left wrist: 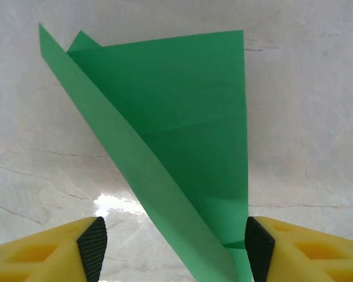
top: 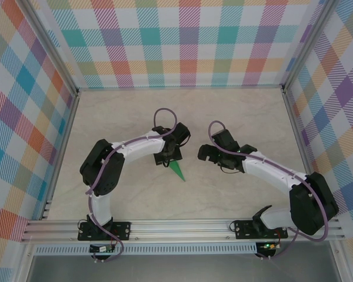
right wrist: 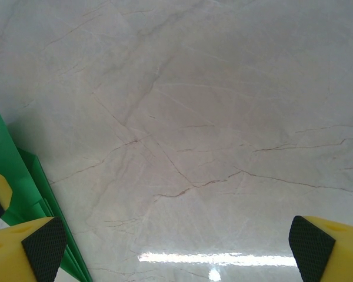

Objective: Fold a paper plane with a square sheet of paper (pick it up from the middle)
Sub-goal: Move a paper plane to the center of the table.

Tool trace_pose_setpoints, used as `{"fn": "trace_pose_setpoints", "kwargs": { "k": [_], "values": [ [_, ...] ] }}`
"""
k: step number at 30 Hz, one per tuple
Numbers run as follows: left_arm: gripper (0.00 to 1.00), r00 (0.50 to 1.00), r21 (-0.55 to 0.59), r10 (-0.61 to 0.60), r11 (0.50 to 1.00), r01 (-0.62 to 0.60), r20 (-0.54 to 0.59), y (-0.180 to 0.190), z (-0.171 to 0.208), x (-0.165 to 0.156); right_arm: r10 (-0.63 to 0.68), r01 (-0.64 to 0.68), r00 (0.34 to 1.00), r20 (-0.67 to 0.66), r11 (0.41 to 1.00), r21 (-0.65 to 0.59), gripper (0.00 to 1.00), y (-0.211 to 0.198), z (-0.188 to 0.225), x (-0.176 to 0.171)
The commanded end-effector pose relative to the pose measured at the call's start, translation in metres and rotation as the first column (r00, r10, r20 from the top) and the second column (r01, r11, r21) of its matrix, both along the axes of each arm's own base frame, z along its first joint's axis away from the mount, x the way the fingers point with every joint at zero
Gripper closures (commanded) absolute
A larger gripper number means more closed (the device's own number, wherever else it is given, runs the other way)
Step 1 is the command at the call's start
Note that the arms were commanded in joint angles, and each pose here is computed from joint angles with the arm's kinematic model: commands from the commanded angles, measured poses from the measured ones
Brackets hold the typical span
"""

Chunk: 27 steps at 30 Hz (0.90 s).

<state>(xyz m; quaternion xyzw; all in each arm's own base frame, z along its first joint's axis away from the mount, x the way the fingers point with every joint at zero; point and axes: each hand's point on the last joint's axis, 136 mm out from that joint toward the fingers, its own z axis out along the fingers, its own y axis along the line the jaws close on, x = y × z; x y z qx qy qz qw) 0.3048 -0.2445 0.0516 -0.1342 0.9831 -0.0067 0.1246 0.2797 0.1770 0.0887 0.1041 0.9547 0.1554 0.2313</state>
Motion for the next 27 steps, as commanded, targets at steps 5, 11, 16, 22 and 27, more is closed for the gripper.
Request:
{"fn": "trace_pose_setpoints", "kwargs": {
  "k": [5, 11, 16, 22, 27],
  "values": [
    [0.51, 0.997, -0.019, 0.073, 0.997, -0.072, 0.03, 0.008, 0.015, -0.006, -0.019, 0.019, 1.0, -0.025, 1.0, -0.001, 0.0, -0.004, -0.004, -0.005],
    [0.72, 0.993, -0.045, 0.102, 0.994, -0.1, 0.053, 0.011, 0.016, -0.007, -0.015, 0.015, 0.999, -0.03, 1.0, 0.004, 0.0, -0.002, -0.003, -0.003],
    [0.93, 0.994, -0.052, 0.09, 0.995, -0.087, 0.063, 0.009, 0.017, -0.006, -0.011, 0.012, 0.999, -0.03, 1.0, 0.017, 0.01, 0.001, 0.0, -0.003],
    [1.0, 0.989, -0.166, -0.004, 0.986, 0.029, 0.148, -0.009, 0.057, 0.001, 0.004, -0.004, 1.0, -0.001, 0.997, 0.081, 0.01, 0.008, 0.017, -0.004],
    [1.0, 0.954, -0.325, -0.139, 0.919, 0.224, 0.264, -0.038, 0.101, -0.001, -0.006, 0.002, 0.999, 0.033, 0.99, 0.139, 0.03, 0.01, 0.035, -0.004]
  ]
}}
